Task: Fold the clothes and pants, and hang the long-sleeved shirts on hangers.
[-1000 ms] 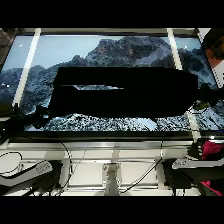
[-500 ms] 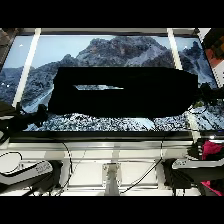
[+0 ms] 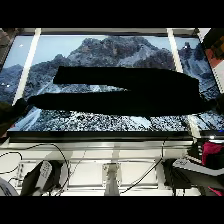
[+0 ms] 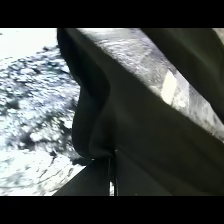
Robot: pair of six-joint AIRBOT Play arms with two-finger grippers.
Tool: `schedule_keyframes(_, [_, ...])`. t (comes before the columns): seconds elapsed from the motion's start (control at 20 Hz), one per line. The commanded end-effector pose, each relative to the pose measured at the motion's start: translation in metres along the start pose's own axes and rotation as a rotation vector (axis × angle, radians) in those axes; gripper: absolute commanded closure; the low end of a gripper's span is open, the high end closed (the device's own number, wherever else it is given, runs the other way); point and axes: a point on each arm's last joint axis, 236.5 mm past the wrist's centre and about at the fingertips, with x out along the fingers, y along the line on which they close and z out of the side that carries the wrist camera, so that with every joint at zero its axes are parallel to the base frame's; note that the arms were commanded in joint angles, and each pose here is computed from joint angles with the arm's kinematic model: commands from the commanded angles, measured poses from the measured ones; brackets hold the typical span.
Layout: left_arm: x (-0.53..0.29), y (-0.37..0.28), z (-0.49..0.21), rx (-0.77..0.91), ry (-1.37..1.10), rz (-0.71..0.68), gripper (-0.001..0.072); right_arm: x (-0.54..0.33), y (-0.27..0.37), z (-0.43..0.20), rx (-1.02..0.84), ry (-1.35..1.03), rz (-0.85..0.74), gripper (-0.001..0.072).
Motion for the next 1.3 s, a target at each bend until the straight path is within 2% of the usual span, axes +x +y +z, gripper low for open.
schedule_keyframes(0.0, [-0.043, -0.015, 0.001, 0.156, -0.090, 0.071, 0.0704, -0.009, -0.013, -0.045, 0.047, -0.007, -0.035, 0.0694])
schedule_keyframes(0.15, [-0.052, -0.016, 0.008, 0.213, -0.101, 0.110, 0.0706, -0.020, -0.010, -0.048, 0.098, -0.063, -0.065, 0.0694])
schedule_keyframes(0.35, [-0.022, -0.028, 0.027, 0.228, -0.002, 0.042, 0.0706, -0.033, 0.003, -0.017, 0.128, -0.127, -0.017, 0.0694])
schedule_keyframes(0.65, [0.083, -0.059, 0.057, 0.225, 0.221, -0.101, 0.0705, -0.015, 0.022, 0.053, 0.326, -0.088, 0.189, 0.0694])
schedule_keyframes(0.8, [0.144, -0.079, 0.077, 0.196, 0.216, -0.165, 0.0705, 0.007, 0.016, 0.078, 0.462, -0.052, 0.206, 0.0694])
schedule_keyframes(1.15, [0.202, -0.111, 0.157, -0.101, -0.018, -0.339, 0.0706, 0.028, 0.027, 0.140, 0.491, -0.065, 0.264, 0.0694])
schedule_keyframes(1.25, [0.210, -0.114, 0.174, -0.143, -0.085, -0.342, 0.0707, 0.035, 0.044, 0.164, 0.513, -0.090, 0.303, 0.0695])
